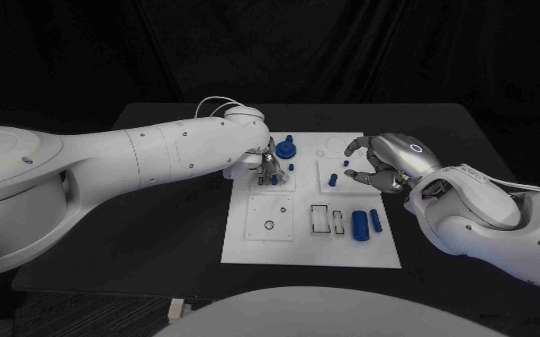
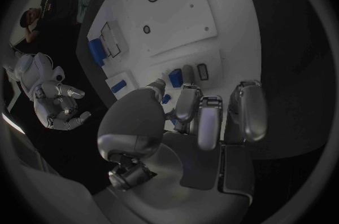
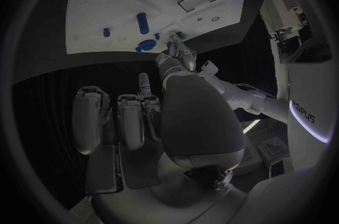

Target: Assemble the parts on the task board

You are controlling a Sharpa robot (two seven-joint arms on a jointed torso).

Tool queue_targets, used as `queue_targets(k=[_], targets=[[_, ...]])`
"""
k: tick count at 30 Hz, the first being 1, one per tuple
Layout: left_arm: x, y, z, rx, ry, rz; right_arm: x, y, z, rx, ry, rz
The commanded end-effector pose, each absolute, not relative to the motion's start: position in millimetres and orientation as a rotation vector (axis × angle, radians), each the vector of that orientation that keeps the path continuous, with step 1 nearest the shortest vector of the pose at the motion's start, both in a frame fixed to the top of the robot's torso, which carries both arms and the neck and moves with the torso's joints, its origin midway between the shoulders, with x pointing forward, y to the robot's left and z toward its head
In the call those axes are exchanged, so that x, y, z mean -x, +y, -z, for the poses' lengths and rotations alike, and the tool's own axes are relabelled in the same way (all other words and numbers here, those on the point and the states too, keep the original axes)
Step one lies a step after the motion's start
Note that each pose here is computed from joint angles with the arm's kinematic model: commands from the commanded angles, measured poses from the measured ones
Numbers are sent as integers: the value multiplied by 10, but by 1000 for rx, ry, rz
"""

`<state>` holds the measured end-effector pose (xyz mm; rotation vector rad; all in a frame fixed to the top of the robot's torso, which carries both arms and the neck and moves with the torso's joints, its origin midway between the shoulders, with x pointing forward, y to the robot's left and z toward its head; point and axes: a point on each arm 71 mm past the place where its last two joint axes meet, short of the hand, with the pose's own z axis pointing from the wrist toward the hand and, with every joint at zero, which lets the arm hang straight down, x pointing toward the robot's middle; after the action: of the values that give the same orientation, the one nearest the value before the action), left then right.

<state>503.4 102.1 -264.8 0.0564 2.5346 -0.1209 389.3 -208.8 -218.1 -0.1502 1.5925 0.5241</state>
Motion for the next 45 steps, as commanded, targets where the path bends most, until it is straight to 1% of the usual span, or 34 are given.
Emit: queue_targets(k=[1,15,21,25,29,33,36,38,41,43,45], targets=[[-5018,989,2662,-58,2535,153,-3893,-2102,2188,139,1594,-511],[-5013,1026,2651,-28,2508,185,-3895,-2105,2188,138,1592,-510],[-4932,1105,2597,-6,2484,210,-3888,-2130,2179,132,1586,-509],[-4902,1149,2429,8,2434,255,-3882,-2157,2173,127,1584,-505],[-4914,1217,2102,20,2351,301,-3879,-2185,2167,121,1581,-500],[-4938,1310,1840,12,2304,316,-3881,-2199,2167,119,1580,-496],[-4973,1392,1687,-3,2289,316,-3881,-2210,2167,118,1580,-494],[-5005,1438,1637,-14,2291,311,-3881,-2215,2167,118,1580,-494],[-5106,1527,1595,-32,2317,272,-3877,-2222,2162,118,1576,-497],[-5180,1575,1602,-45,2346,236,-3872,-2220,2156,119,1571,-502],[-5257,1625,1645,-53,2382,194,-3865,-2215,2148,119,1564,-510]])
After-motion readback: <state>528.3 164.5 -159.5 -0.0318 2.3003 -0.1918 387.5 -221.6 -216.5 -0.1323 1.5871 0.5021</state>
